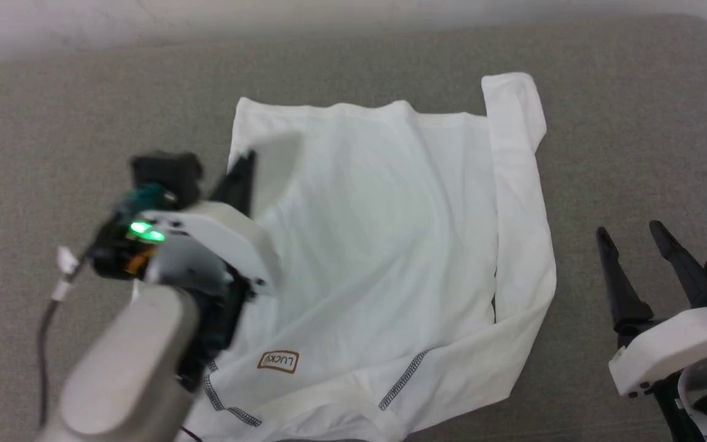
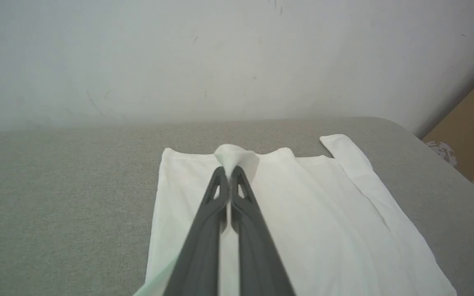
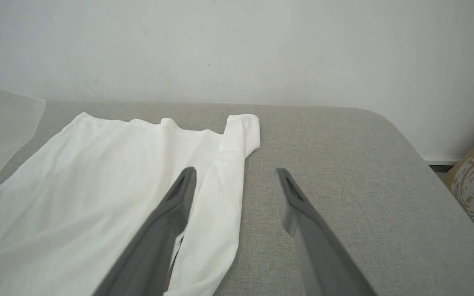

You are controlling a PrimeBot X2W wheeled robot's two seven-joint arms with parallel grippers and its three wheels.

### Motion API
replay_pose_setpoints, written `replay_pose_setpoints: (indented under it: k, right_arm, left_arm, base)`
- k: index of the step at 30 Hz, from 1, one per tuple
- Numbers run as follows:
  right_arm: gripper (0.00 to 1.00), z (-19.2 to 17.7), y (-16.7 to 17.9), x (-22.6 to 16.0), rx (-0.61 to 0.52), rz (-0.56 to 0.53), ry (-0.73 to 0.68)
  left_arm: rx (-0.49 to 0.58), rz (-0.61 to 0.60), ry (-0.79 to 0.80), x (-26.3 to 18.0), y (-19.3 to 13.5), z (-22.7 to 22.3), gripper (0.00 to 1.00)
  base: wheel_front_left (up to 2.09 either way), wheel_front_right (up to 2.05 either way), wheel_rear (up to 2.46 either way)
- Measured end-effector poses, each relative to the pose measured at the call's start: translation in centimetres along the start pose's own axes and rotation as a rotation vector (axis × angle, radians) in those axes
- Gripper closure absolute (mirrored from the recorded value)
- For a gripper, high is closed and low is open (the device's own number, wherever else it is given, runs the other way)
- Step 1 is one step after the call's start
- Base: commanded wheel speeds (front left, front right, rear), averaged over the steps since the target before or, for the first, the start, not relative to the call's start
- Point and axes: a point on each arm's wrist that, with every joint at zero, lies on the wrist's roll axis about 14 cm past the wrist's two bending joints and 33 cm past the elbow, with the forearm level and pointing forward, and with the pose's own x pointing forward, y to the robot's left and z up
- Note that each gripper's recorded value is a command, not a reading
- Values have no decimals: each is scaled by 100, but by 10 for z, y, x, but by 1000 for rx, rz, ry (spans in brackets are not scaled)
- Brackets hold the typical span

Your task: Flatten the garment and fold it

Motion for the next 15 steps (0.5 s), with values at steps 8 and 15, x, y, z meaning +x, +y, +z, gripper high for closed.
replay_pose_setpoints:
  k: [8, 15]
  right_arm:
    - [0, 13, -3, -14, -10, -9, -29]
    - [0, 4, -10, -9, -28, -32, 5]
  left_arm:
    - [-114, -157, 138, -22, -94, -50, 100]
    - [-182, -247, 257, -21, -145, -99, 100]
  base:
    - [0, 0, 0]
    - [0, 0, 0]
